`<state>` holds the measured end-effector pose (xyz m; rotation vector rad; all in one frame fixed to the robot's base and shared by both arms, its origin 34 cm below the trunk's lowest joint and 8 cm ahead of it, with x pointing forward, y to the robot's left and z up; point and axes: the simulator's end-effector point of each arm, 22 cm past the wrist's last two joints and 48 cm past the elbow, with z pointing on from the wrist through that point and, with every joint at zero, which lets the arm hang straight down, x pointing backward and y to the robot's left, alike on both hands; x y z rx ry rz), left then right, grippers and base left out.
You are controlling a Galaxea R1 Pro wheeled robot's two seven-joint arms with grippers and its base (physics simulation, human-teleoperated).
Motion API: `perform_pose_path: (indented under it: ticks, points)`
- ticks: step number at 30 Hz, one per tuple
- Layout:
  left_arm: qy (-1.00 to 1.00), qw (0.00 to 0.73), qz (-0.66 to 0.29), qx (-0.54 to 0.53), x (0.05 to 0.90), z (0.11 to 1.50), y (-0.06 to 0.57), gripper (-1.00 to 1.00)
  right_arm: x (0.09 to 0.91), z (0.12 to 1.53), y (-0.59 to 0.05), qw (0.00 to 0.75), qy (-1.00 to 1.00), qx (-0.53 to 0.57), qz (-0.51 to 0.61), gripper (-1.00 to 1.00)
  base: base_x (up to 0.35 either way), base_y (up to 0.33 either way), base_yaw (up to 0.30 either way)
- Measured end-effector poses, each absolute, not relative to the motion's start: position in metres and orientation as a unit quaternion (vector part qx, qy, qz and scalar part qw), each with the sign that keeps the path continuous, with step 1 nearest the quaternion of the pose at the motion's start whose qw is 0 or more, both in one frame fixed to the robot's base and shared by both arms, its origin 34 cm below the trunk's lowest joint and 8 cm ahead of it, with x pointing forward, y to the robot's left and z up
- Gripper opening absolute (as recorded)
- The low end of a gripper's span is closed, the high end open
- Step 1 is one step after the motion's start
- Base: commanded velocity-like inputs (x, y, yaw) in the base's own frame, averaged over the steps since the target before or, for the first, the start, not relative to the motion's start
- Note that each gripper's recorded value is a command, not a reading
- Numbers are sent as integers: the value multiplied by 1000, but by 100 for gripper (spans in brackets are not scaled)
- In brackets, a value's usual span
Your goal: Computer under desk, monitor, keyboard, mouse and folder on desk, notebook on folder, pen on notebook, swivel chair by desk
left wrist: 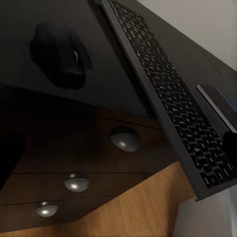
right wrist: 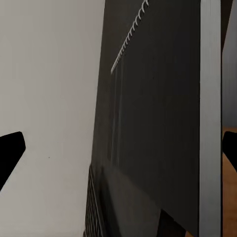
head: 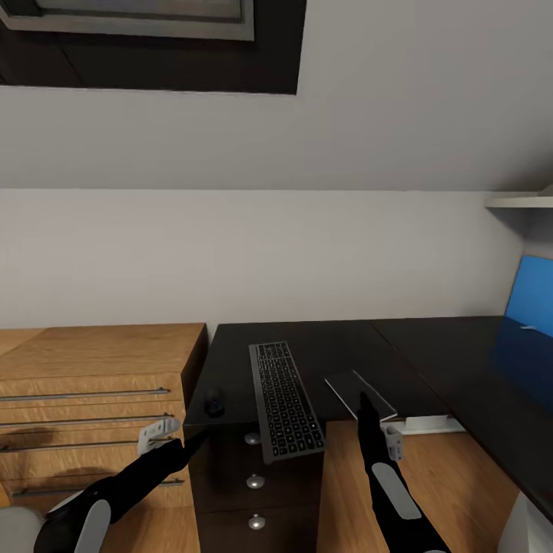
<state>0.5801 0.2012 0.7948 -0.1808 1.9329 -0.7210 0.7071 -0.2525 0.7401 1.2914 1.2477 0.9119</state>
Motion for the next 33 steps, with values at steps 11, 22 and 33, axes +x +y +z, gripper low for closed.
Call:
perform_pose_path:
  ticks: [11,22,33]
  points:
    - [803,510,-299,-75,580,794,201,100,707,740,-254,535,524,542,382,100,-230,0,0]
    - [802,512,-296,-83,581,794,209,100,707,739,-254,535,524,542,382,100,-333,0,0]
    - [802,513,-292,-85,581,794,211,100,707,741,-255,538,523,540,381,100,-270,-24,0]
